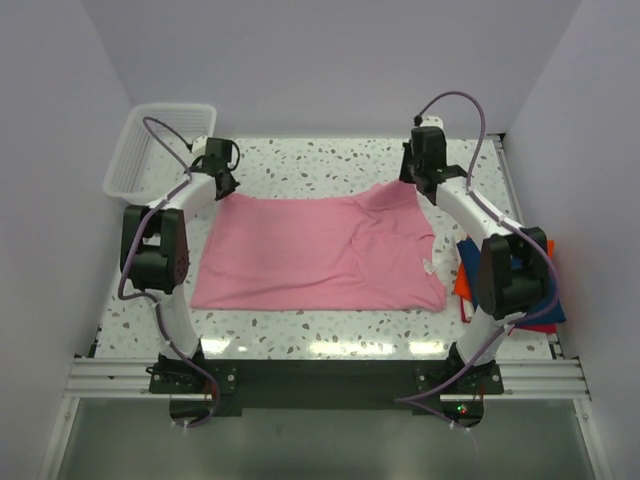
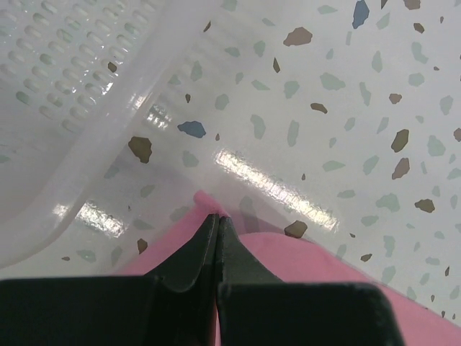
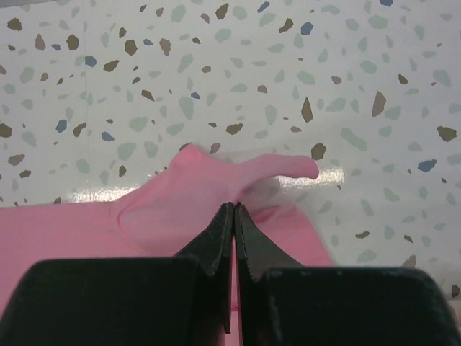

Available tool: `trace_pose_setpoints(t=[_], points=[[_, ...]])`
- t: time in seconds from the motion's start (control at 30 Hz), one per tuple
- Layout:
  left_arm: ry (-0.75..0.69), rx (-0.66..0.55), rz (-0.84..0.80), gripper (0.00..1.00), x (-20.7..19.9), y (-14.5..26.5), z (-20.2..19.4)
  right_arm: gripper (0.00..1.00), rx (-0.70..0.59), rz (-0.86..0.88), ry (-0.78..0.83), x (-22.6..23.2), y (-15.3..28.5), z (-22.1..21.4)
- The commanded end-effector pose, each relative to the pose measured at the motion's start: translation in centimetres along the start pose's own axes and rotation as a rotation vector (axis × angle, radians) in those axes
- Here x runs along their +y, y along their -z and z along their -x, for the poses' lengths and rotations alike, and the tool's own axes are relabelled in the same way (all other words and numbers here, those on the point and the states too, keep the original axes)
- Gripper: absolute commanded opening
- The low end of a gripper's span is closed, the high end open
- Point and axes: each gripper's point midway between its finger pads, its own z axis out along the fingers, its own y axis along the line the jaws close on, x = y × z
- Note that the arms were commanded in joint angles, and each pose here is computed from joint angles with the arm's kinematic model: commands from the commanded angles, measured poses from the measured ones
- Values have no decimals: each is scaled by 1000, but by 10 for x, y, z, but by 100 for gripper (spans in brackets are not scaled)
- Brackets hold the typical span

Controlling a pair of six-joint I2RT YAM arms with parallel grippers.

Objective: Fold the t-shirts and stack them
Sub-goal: Fold the tshirt

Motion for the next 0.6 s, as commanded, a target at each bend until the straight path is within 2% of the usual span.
trace_pose_setpoints(t=[0.0, 0.27, 0.57], points=[[16, -65, -20, 0, 3, 18, 25, 1, -56, -49, -67, -13, 26, 11], [4, -71, 30, 0, 23, 32, 22, 1, -67, -66, -139, -30, 71, -4], [7, -60, 69, 0, 48, 54, 7, 1, 12, -36, -223, -37, 99, -55]])
